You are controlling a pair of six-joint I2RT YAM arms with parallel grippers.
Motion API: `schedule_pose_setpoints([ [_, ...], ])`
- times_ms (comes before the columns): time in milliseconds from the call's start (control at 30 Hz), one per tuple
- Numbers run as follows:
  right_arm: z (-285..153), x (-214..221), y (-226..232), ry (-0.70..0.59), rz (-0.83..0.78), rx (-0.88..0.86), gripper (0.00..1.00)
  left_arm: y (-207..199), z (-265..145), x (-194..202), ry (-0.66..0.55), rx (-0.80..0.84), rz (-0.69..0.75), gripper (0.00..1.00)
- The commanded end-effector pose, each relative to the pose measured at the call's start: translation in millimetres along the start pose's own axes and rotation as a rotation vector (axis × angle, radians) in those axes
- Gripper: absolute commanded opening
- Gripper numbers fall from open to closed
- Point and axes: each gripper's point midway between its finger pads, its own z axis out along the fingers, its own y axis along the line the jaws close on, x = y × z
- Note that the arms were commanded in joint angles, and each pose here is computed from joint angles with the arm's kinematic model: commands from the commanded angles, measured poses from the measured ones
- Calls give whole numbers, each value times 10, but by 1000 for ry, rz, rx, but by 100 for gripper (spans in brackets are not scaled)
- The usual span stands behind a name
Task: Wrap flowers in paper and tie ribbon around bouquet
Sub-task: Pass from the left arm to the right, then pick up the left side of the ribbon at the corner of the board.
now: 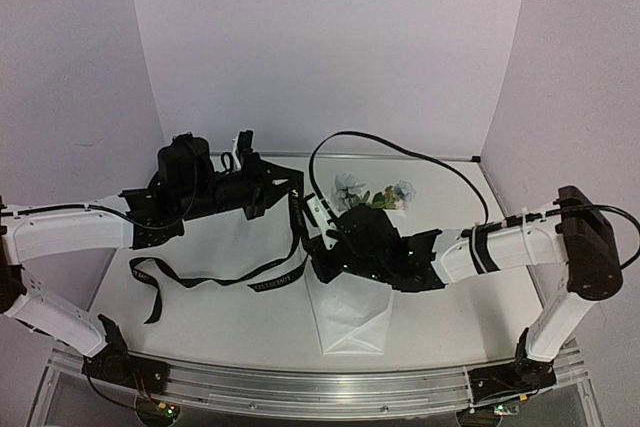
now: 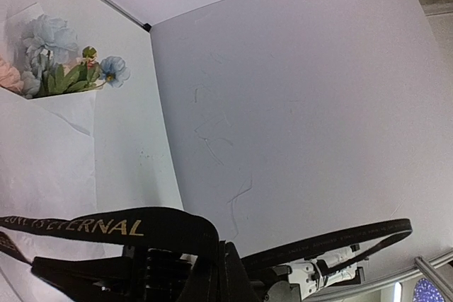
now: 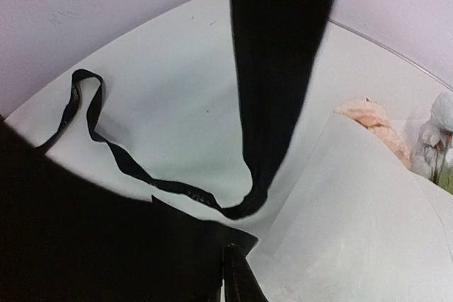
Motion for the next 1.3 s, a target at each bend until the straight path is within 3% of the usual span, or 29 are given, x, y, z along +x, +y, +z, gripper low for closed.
schedule_pose_setpoints([
  [0, -425, -31, -202, 25, 1, 78, 0, -8, -168, -89, -45, 6, 17, 6],
  [167, -1058, 375, -506, 272, -64, 168, 0, 403, -271, -63, -42, -124, 47, 20],
  [300, -1716, 609, -936, 458, -180, 335, 0, 829, -450, -54, -78, -286, 11, 40],
  [467, -2303, 744, -1418, 541, -320, 537, 0, 1509, -968, -87, -226, -594, -115, 59],
  [700, -2721, 894, -1829, 550, -362, 706, 0, 2369, -1856, -83, -428, -958, -315, 66],
  [933, -3022, 1137, -2114, 599, -259, 800, 0, 2900, -2292, -150, -519, -1107, -413, 72],
  [1267, -3337, 1311, -2316, 593, -195, 901, 0, 3262, -2538, -563, -608, -1159, -479, 73],
])
